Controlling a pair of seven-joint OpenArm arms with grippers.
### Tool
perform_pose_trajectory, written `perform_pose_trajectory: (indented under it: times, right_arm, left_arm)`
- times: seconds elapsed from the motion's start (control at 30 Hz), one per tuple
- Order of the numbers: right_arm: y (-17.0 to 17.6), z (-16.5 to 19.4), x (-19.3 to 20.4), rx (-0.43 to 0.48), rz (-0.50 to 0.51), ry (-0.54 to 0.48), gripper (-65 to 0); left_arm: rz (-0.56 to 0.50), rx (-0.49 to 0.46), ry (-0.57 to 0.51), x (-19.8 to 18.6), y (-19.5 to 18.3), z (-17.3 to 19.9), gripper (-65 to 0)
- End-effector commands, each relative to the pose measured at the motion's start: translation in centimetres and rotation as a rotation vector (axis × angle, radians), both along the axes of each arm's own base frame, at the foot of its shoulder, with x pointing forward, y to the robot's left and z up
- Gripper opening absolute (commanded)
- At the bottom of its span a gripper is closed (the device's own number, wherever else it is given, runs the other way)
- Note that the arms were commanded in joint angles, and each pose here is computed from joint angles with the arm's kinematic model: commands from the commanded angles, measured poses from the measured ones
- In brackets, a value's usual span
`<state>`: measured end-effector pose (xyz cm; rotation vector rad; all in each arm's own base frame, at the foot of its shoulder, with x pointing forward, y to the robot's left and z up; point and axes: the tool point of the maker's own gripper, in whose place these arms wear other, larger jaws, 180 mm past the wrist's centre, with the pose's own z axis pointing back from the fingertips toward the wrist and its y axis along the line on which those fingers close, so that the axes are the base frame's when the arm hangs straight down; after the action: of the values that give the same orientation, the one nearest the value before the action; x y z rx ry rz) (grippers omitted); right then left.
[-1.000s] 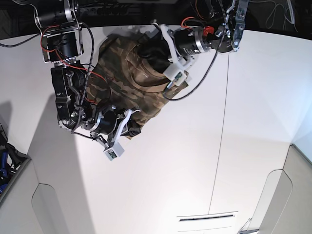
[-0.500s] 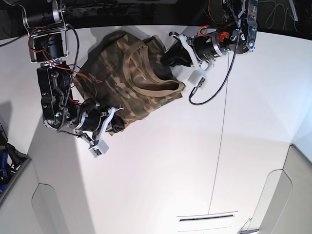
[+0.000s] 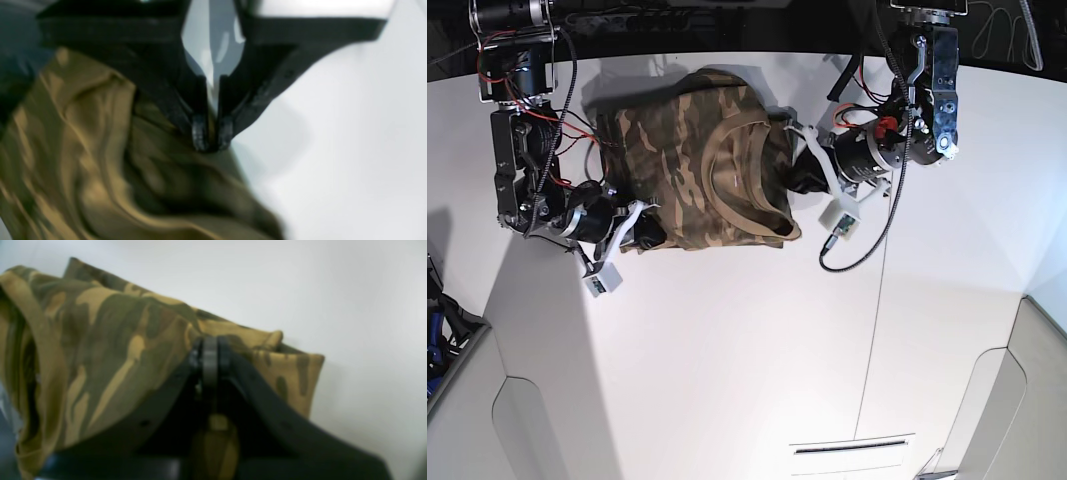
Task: Fold the T-shirt properly
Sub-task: 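Press and tuck the bundle edges with both grippers to square it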
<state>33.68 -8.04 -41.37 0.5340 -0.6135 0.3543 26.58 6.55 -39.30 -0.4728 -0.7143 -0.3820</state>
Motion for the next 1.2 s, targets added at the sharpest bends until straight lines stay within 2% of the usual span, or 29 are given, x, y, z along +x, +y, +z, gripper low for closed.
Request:
perform_pose_trajectory:
  times: [0.0, 0.1, 0.17, 0.33, 0.6, 0.73, 0.87, 1.03, 1.17]
  right_arm:
    - [-0.8, 1.0, 0.9, -0.001, -0.015, -0.03, -65.0]
    - [-2.0, 1.6, 1.3, 0.038, -0.072, -0.039, -65.0]
    - [-2.7, 2.0, 1.7, 0.059, -0.106, -0.048, -65.0]
    - [-3.4, 2.6, 2.2, 0.088, -0.143, -0.066, -65.0]
    - [-3.3, 4.5, 4.1, 0.126, -0.172, -0.155, -65.0]
    - [-2.8, 5.7, 5.3, 0.134, -0.167, -0.188, -65.0]
    - [-2.1, 6.0, 5.5, 0.148, -0.162, -0.191, -65.0]
    - [-1.8, 5.4, 5.1, 0.129, -0.148, -0.166, -65.0]
    - [-1.7, 4.4, 4.3, 0.101, -0.125, -0.113, -65.0]
  left_arm:
    - [0.013, -0.03, -0.057, 1.3, 0.0, 1.5, -59.4]
    - [0.024, -0.082, -0.087, 1.8, 0.0, 2.9, -59.4]
    - [-0.009, -0.136, -0.125, 1.4, -0.5, 4.7, -59.4]
    - [-0.08, -0.222, -0.138, -2.1, -2.2, 7.8, -59.4]
    - [-0.192, -0.298, -0.02, -7.8, -7.0, 6.0, -59.4]
    - [-0.243, -0.28, -0.014, -8.8, -9.0, 4.7, -59.4]
    - [-0.262, -0.224, 0.039, -9.0, -9.3, 1.6, -59.4]
    - [-0.219, -0.147, 0.072, -6.3, -7.8, -1.0, -59.4]
    - [-0.205, -0.112, 0.064, -4.5, -7.0, -1.7, -59.4]
